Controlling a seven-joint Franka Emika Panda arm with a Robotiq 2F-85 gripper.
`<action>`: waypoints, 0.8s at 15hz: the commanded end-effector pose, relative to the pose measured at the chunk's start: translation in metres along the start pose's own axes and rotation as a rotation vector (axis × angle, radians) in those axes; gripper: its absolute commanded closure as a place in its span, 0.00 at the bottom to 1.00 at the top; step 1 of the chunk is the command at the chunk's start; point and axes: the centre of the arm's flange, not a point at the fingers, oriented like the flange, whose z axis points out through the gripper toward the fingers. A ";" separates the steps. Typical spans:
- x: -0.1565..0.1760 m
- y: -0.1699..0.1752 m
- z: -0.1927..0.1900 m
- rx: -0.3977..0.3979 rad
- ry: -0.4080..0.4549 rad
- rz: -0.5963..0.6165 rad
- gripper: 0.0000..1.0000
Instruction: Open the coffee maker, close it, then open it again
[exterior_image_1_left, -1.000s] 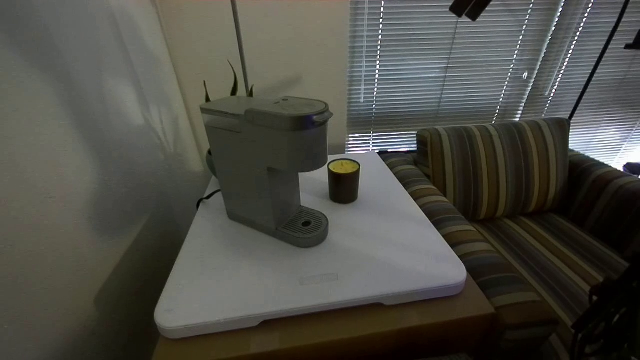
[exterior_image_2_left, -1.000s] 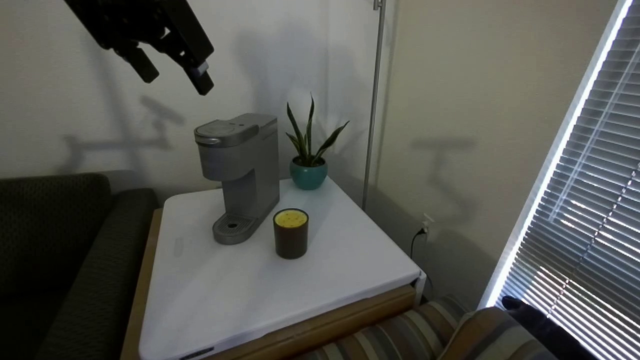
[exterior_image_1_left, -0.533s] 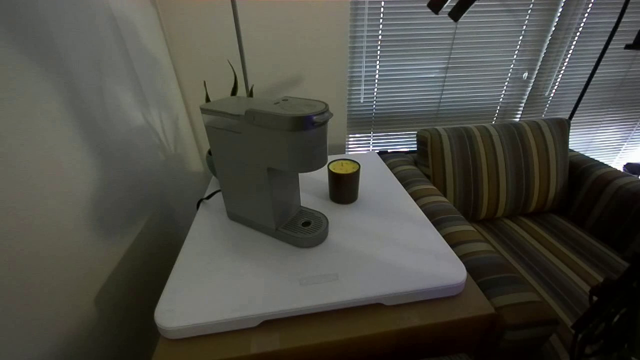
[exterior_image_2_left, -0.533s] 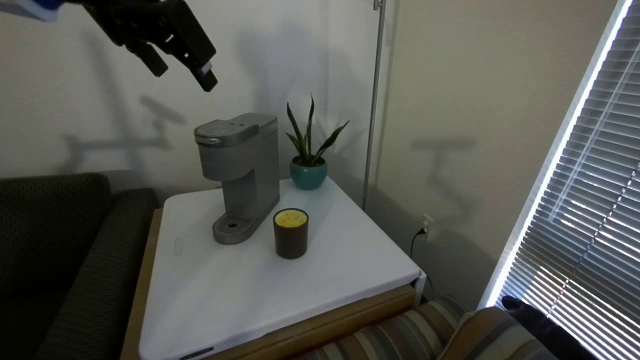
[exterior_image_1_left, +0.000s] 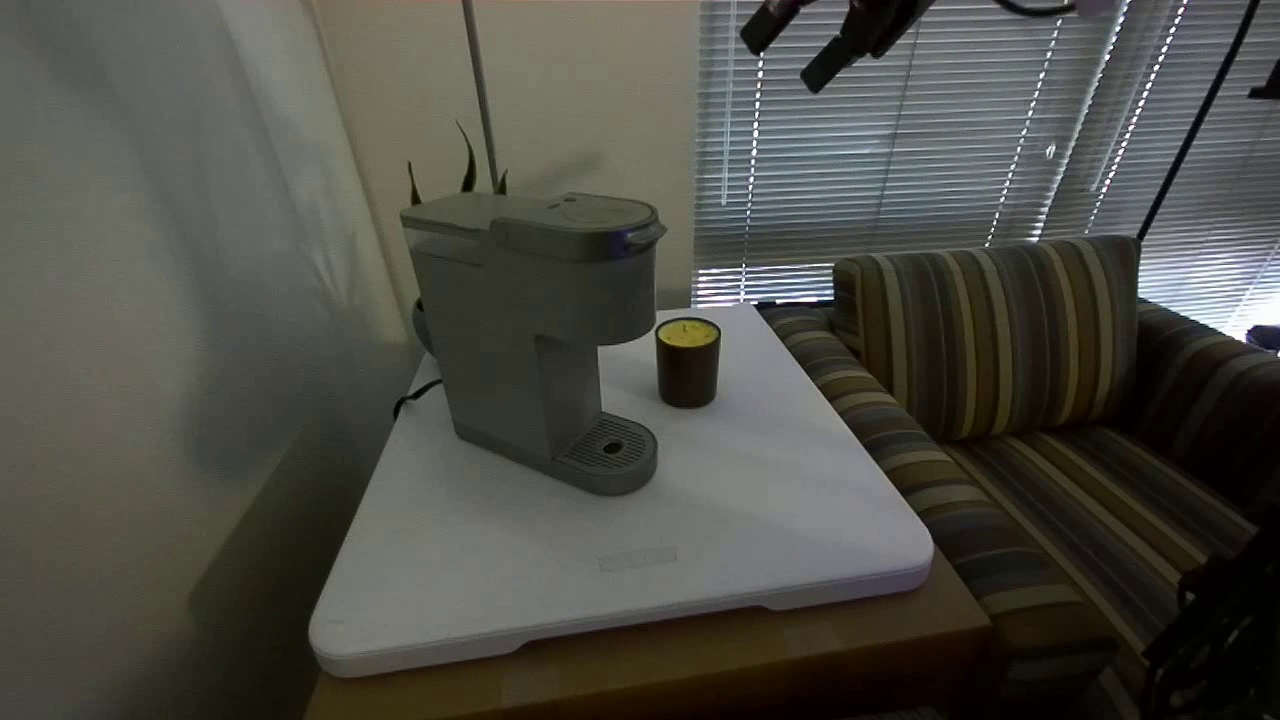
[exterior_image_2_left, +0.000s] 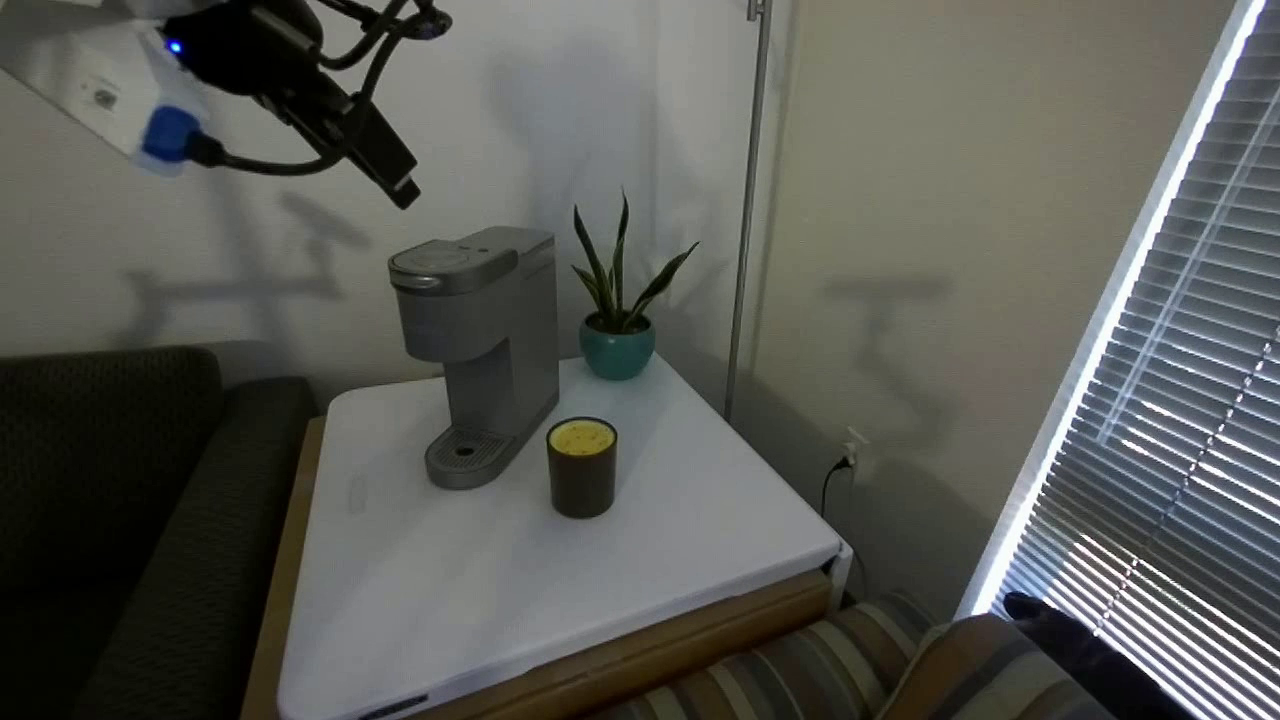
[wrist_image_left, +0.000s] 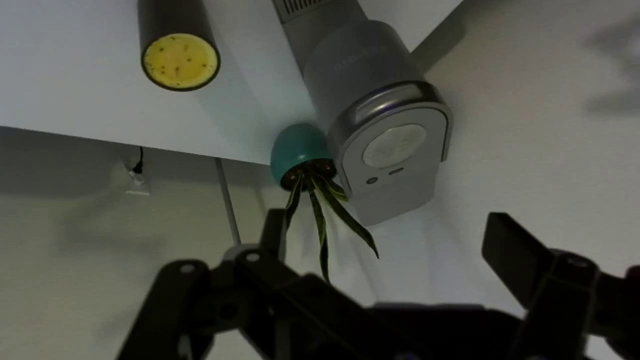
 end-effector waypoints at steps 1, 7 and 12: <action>-0.008 0.018 0.043 0.078 0.057 0.169 0.00; -0.001 -0.008 0.006 0.072 0.024 0.162 0.00; -0.017 0.006 0.042 0.026 -0.050 0.390 0.00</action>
